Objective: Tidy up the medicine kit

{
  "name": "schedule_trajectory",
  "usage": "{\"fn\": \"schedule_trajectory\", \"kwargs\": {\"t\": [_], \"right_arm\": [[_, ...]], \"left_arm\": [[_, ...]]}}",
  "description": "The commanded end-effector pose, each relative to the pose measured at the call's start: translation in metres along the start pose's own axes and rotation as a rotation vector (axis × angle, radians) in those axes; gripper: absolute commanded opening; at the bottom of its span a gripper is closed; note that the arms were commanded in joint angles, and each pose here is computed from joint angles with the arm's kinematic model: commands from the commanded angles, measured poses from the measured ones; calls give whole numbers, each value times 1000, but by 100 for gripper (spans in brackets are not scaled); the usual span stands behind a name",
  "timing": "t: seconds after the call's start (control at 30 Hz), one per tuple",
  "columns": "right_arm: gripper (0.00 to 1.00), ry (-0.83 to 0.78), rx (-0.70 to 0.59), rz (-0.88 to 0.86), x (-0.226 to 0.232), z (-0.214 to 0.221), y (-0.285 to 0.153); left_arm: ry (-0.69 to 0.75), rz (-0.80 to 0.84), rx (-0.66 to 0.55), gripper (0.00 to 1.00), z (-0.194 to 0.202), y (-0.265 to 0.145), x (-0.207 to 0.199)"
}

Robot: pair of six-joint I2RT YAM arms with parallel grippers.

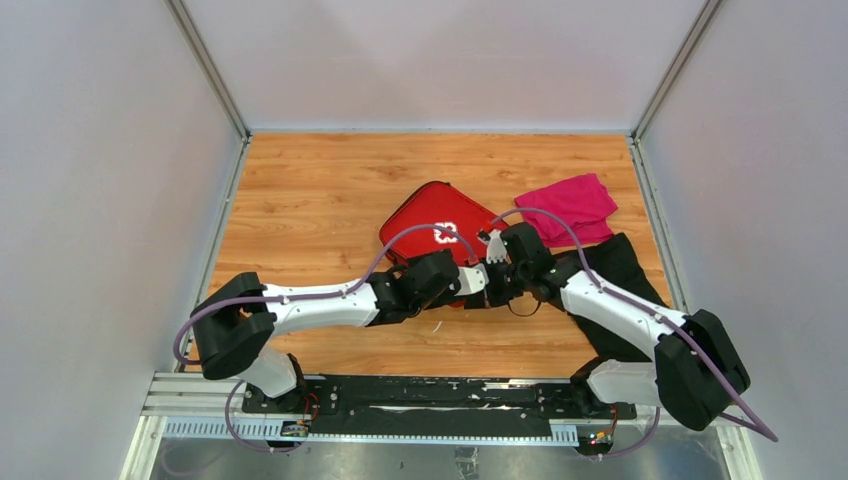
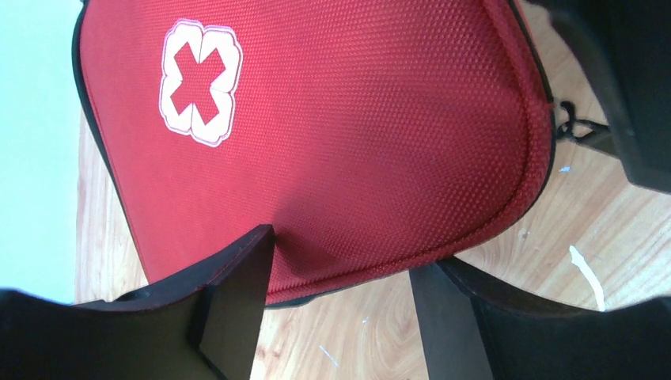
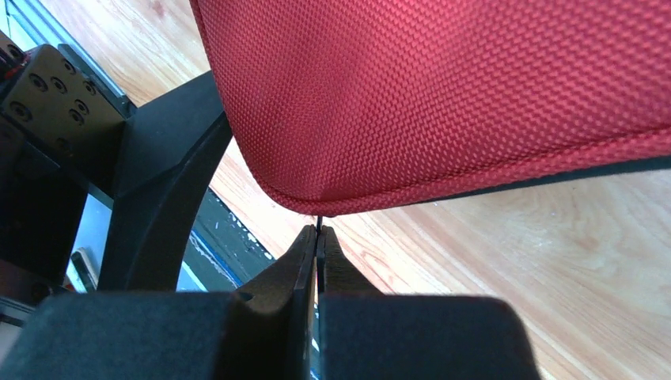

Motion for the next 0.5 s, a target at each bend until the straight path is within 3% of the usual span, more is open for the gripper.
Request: {"fn": "schedule_trajectory", "kwargs": {"t": [0.0,0.2,0.47], "right_arm": [[0,-16,83,-254,33,11,0],[0,31,-17,21,10,13,-7],[0,192,-262,222,-21,13,-29]], "left_arm": [[-94,-34,-82,71,-16,5,4],[-189,-64,-236,87,-23,-32,22],[-321,-107,-544,92,-29,-95,47]]}}
Point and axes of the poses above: each gripper's point midway between its finger pads, its own y axis out along the fingers, its own x axis along the line the jaws close on, z = x × y, the point moved 9 cm from there along -y, back along the fingers, and after that the axes turned 8 degrees about y, right-handed, at the moved point
